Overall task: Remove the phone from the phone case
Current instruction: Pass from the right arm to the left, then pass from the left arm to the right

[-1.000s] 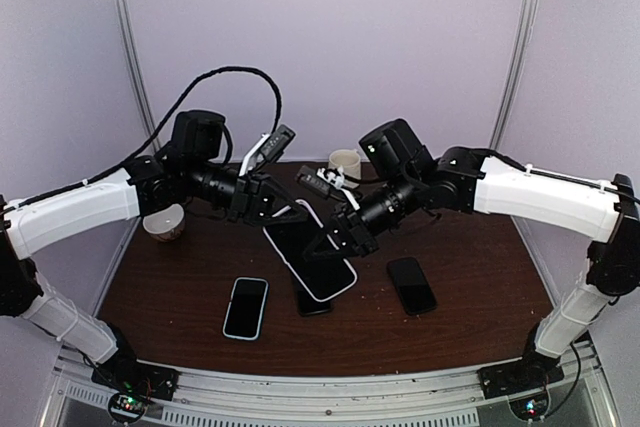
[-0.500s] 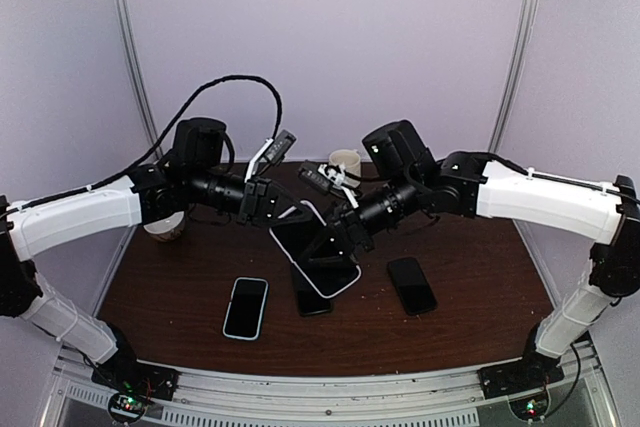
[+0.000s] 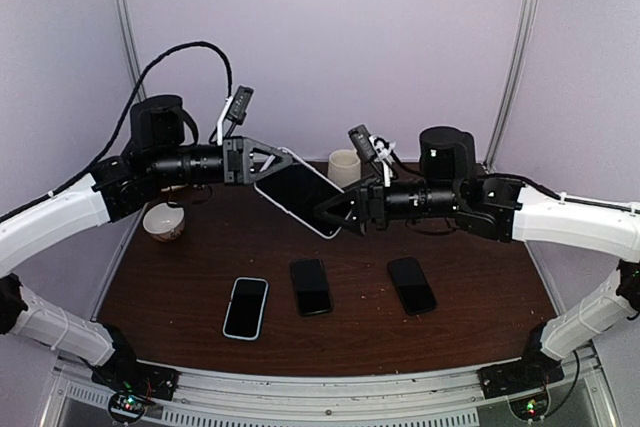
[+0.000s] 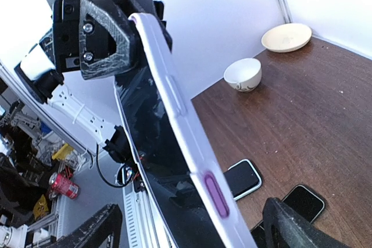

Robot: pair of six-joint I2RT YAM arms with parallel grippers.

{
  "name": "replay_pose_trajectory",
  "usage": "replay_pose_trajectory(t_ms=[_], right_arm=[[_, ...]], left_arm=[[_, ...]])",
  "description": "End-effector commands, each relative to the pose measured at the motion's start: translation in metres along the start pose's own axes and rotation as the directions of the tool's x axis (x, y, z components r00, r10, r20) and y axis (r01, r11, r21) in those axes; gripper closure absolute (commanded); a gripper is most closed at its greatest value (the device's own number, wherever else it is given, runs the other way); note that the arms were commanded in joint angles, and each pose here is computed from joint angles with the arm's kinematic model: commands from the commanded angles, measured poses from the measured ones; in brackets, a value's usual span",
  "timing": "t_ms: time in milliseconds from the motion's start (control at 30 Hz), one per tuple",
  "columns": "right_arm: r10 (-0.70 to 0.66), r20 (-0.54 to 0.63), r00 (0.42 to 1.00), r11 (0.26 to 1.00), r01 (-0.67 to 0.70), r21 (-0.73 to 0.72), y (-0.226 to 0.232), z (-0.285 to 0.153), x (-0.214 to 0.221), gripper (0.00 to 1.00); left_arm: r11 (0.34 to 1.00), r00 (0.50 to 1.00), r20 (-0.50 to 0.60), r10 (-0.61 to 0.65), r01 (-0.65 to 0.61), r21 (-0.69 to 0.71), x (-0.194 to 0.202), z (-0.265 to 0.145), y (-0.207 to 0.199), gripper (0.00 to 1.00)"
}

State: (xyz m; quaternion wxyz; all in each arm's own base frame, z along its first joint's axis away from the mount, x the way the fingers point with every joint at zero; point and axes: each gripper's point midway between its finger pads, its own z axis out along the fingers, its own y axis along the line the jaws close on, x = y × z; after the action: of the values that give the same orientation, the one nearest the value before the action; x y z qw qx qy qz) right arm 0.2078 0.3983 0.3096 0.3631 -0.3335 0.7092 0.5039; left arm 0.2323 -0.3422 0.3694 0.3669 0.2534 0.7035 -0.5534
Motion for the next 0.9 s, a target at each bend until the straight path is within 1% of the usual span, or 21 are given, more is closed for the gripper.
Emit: replay_pose_trajectory(t_ms=[0, 33, 167, 233, 267, 333, 467, 533, 667, 867], right_arm=[[0.039, 0.257, 0.966, 0.998, -0.024, -0.062, 0.015, -0.016, -0.051, 0.14], [0.044, 0.279, 0.959, 0.997, -0.025, -0.072, 0.016, -0.017, -0.054, 0.15], [0.085, 0.344, 0.935, 0.993, -0.05, -0.108, 0.018, -0.018, -0.067, 0.16], [0.126, 0.376, 0.918, 0.985, -0.069, -0.161, 0.022, -0.017, -0.075, 0.17], [0.137, 0.408, 0.902, 0.979, -0.06, -0.197, 0.028, -0.02, -0.082, 0.18], [0.17, 0.437, 0.883, 0.965, -0.058, -0.257, 0.035, -0.021, -0.09, 0.2], [0.211, 0.447, 0.869, 0.928, -0.034, -0.372, 0.05, -0.022, -0.099, 0.26], [0.23, 0.463, 0.856, 0.908, -0.017, -0.419, 0.057, -0.027, -0.102, 0.3], [0.237, 0.475, 0.848, 0.904, -0.013, -0.428, 0.059, -0.03, -0.106, 0.4], [0.223, 0.493, 0.841, 0.91, 0.001, -0.414, 0.059, -0.033, -0.112, 0.46]], left_arm=[[1.0, 0.964, 0.265, 0.008, -0.004, -0.015, -0.071, -0.031, -0.023, 1.0], [1.0, 0.959, 0.285, -0.003, 0.01, -0.022, -0.075, -0.034, -0.021, 1.0], [0.999, 0.942, 0.334, -0.042, 0.033, 0.033, -0.09, -0.041, -0.027, 1.0], [0.997, 0.933, 0.354, -0.067, 0.047, 0.065, -0.095, -0.042, -0.03, 1.0], [0.995, 0.926, 0.368, -0.084, 0.058, 0.082, -0.098, -0.044, -0.03, 1.0], [0.99, 0.911, 0.397, -0.111, 0.068, 0.122, -0.105, -0.048, -0.034, 1.0], [0.979, 0.886, 0.44, -0.148, 0.068, 0.193, -0.117, -0.055, -0.04, 1.0], [0.975, 0.883, 0.443, -0.157, 0.066, 0.214, -0.12, -0.055, -0.042, 1.0], [0.972, 0.887, 0.434, -0.161, 0.067, 0.225, -0.119, -0.053, -0.042, 1.0], [0.969, 0.889, 0.422, -0.178, 0.085, 0.231, -0.116, -0.049, -0.038, 1.0]])
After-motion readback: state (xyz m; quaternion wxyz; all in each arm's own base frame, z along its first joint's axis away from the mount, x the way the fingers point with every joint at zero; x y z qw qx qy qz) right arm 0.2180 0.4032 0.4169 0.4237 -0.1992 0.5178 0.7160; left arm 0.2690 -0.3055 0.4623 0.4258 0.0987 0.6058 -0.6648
